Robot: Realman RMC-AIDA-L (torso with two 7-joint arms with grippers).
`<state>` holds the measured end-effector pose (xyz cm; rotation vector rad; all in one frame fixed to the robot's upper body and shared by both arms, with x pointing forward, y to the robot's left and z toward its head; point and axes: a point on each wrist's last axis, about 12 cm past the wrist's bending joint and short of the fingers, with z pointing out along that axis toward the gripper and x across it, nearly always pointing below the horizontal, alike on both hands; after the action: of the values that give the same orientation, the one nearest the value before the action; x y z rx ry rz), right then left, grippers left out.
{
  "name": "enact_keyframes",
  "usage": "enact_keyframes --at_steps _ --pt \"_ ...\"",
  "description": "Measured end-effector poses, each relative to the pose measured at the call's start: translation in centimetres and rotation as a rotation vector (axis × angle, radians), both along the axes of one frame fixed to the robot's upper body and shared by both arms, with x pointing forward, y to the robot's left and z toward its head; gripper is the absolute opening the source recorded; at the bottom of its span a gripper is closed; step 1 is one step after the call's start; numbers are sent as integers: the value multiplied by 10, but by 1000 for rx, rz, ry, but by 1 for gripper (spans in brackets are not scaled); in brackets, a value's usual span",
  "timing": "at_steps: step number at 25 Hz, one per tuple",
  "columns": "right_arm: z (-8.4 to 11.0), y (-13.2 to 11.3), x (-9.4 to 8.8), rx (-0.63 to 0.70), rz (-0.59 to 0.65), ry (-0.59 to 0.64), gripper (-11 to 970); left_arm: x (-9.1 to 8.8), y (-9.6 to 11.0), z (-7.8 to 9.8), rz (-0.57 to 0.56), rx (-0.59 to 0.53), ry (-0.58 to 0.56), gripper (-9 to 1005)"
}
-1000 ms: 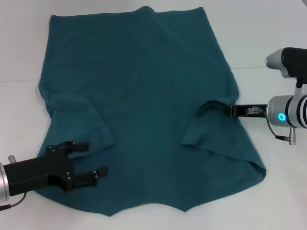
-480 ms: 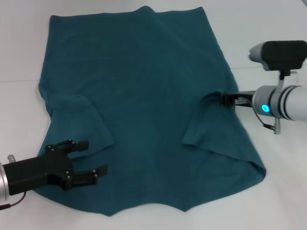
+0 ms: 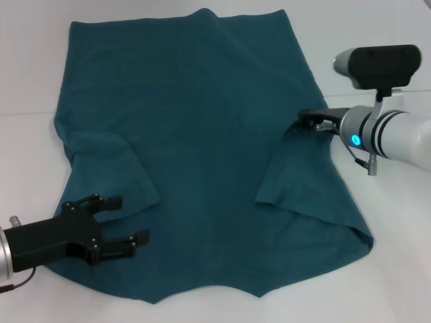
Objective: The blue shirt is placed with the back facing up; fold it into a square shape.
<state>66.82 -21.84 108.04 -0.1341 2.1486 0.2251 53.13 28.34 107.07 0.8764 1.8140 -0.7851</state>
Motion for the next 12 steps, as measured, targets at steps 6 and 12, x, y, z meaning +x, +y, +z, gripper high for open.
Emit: enact_keyframes --at_steps 6,12 --pt "7 -16 -3 83 -69 -39 77 -1 1 -1 4 1 4 934" --pt "5 -25 -14 150 -16 10 79 -6 5 -3 17 -12 14 934"
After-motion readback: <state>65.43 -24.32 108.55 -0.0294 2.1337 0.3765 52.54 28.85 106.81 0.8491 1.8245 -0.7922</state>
